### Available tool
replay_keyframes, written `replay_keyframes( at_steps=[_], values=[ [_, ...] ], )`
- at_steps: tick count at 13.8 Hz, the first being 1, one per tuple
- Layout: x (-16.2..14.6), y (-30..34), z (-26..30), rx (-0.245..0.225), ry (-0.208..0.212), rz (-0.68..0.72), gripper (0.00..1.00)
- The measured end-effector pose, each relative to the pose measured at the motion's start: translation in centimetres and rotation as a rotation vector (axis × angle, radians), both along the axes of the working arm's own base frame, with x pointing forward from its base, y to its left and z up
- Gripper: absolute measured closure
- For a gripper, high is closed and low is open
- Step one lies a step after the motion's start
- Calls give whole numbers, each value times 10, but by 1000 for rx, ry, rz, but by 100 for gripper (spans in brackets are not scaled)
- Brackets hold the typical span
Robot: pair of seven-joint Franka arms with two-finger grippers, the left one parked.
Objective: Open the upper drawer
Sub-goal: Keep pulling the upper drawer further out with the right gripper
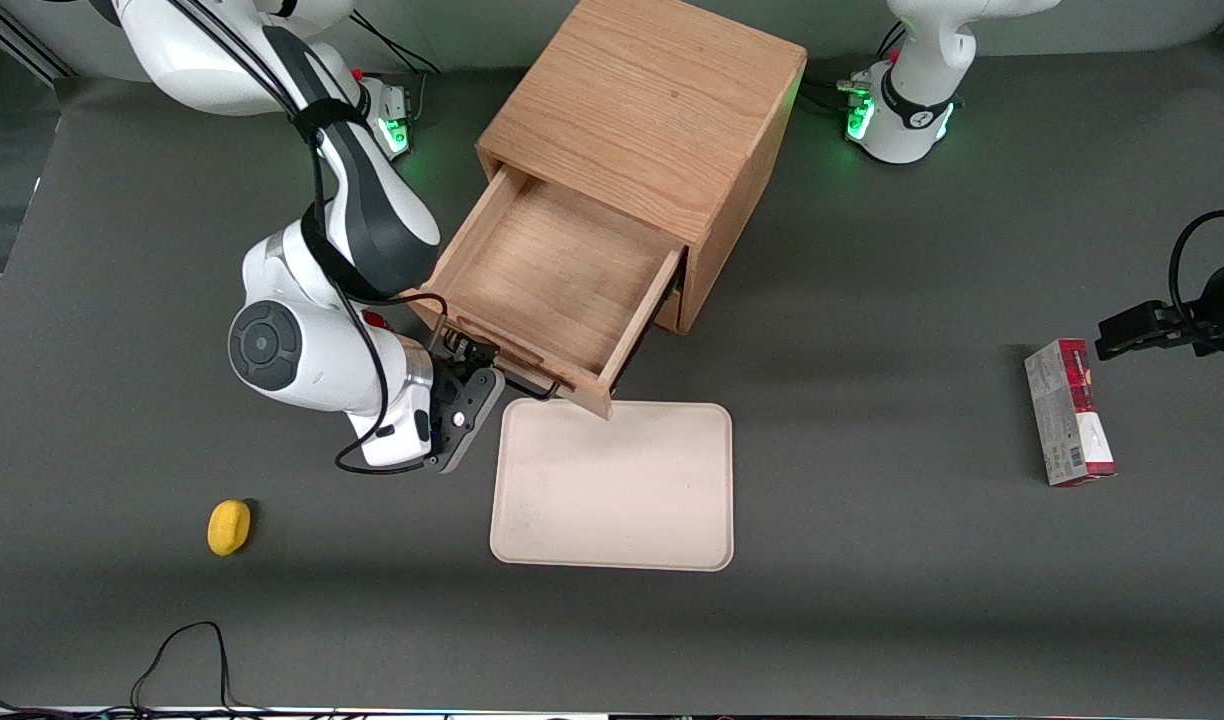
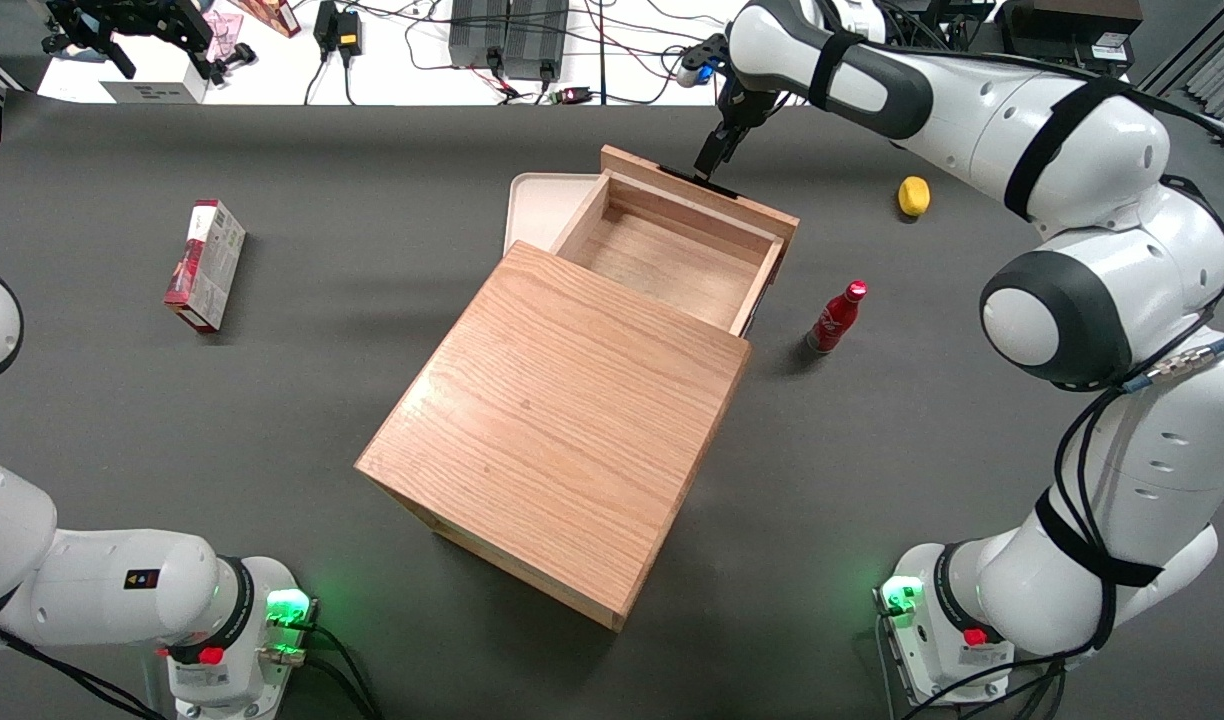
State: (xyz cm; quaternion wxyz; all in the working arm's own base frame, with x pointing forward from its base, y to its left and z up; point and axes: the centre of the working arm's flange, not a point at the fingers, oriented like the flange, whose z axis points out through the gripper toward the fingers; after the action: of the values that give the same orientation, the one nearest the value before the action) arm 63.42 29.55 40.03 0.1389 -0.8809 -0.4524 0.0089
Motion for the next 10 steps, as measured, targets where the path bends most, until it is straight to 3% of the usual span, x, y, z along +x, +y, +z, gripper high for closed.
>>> replay_keyframes(
  at_steps=[10],
  values=[
    [13, -14, -4, -20, -13, -12, 0]
  ],
)
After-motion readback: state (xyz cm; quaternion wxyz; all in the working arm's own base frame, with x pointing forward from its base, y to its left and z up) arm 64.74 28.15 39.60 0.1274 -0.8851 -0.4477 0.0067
